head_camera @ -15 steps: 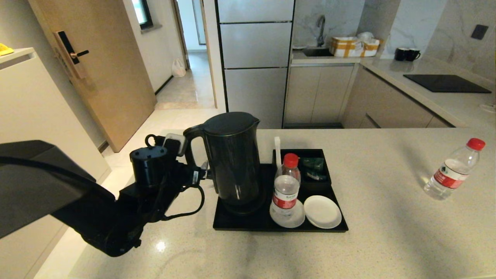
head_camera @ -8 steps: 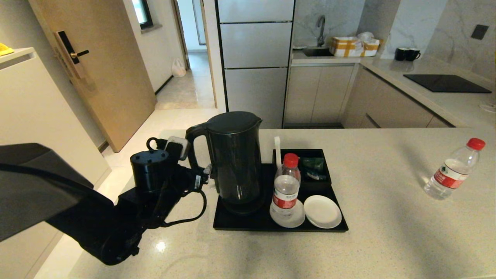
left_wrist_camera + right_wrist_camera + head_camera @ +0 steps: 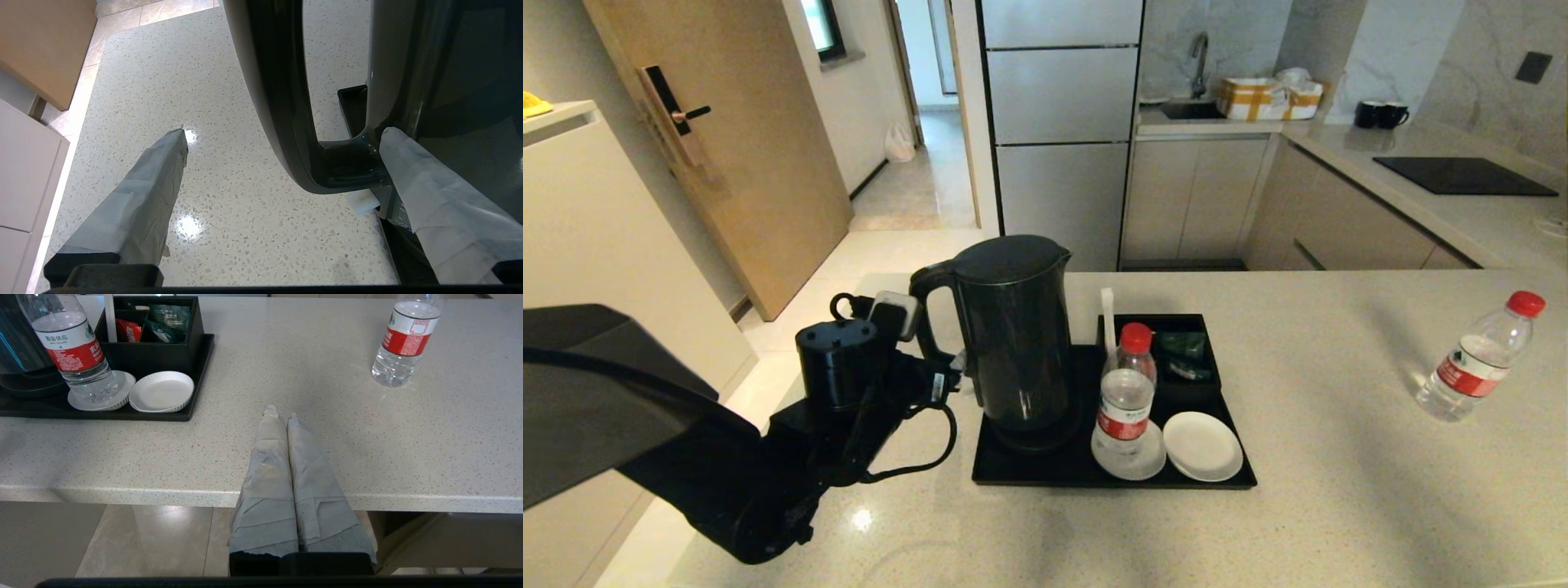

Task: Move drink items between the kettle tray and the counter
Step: Return the kettle to its original position

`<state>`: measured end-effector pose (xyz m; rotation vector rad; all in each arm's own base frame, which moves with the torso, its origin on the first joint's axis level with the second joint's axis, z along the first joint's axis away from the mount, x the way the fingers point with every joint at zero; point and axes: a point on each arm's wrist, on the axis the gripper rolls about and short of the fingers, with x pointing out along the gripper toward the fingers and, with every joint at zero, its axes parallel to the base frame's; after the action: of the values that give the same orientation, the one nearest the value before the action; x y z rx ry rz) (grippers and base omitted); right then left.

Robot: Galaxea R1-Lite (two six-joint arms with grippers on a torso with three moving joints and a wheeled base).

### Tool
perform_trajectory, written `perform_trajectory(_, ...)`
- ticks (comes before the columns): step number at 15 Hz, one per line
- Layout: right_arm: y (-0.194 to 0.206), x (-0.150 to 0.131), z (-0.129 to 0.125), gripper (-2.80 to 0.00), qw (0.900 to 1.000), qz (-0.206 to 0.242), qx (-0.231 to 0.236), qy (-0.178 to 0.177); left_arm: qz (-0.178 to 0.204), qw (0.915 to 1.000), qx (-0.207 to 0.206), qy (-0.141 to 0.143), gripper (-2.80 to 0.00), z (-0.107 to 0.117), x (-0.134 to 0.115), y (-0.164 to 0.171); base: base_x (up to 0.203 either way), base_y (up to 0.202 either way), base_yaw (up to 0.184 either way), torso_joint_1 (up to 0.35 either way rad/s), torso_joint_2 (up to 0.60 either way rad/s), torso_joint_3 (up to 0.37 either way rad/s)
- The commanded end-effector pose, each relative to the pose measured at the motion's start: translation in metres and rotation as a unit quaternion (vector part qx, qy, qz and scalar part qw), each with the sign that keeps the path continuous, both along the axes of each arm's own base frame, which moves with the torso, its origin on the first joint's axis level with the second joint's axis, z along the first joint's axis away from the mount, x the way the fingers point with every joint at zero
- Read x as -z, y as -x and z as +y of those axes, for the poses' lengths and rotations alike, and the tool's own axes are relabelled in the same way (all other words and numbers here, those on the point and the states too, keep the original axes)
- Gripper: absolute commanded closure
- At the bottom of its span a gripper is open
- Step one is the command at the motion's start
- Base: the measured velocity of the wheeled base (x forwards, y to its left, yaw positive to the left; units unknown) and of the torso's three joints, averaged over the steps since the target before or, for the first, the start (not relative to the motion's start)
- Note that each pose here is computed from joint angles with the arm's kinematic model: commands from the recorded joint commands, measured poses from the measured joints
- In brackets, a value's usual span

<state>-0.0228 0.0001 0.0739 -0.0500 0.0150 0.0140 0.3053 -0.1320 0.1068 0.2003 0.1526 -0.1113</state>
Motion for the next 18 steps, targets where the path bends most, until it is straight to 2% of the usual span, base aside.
perform_trajectory(1,0.0001,0.0,0.0,0.0,1.0,-0.001,-0.001,0.0,-0.003,1.0,-0.001,0.001,-2.8,-0.0004,-0.0003,-0.0005,0.0,0.0,0.0,0.0,0.0,0.0)
perform_trajectory(18,0.0001,0.0002,0.0,0.0,1.0,0.0,-0.001,0.0,-0.001,1.0,-0.001,0.001,-2.8,-0.0016,0.003,-0.004,0.0,0.0,0.0,0.0,0.0,0.0)
